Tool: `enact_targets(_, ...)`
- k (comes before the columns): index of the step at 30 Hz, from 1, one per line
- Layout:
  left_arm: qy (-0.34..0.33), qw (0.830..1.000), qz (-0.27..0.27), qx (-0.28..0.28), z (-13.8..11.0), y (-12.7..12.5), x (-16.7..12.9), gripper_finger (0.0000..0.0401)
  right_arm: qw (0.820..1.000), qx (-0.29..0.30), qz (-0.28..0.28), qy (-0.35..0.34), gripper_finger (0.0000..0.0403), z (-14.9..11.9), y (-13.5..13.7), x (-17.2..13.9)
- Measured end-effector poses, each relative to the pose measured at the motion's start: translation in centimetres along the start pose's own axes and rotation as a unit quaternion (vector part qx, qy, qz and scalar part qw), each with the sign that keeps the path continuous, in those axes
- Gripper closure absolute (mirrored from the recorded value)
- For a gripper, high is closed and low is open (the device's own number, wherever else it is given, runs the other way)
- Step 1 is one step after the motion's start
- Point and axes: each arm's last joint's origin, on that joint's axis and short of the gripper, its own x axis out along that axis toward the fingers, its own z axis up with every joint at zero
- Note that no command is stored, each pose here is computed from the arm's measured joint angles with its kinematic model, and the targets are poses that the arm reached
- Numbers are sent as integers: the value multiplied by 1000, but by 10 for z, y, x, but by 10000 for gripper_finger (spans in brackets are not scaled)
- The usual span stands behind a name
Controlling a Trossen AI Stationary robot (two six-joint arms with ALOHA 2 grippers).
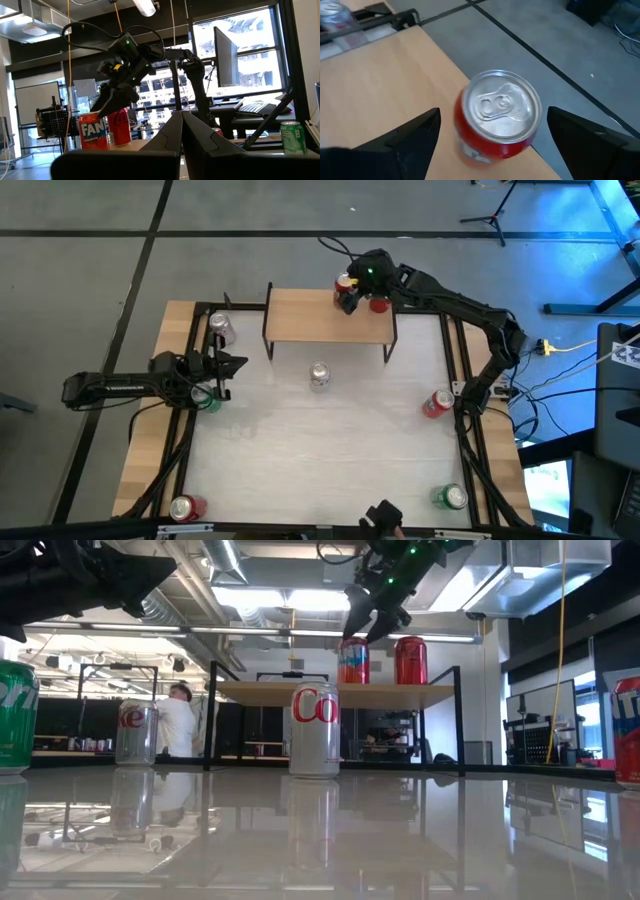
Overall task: Place canned beverage on shelf
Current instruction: Put the orange soda can on the shelf and align with the other orange soda can
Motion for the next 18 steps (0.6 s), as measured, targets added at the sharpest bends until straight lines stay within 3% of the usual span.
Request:
enact_targets(5,0,1000,0,0,0,0,0,397,998,-43,22,-27,43,6,20,-25)
enact_targets(10,0,1000,0,0,0,0,0,397,996,-65,44,-53,43,9,41,-69)
enact_targets(18,1,1000,-6,-1,0,0,0,397,988,-86,124,38,43,-25,73,-146)
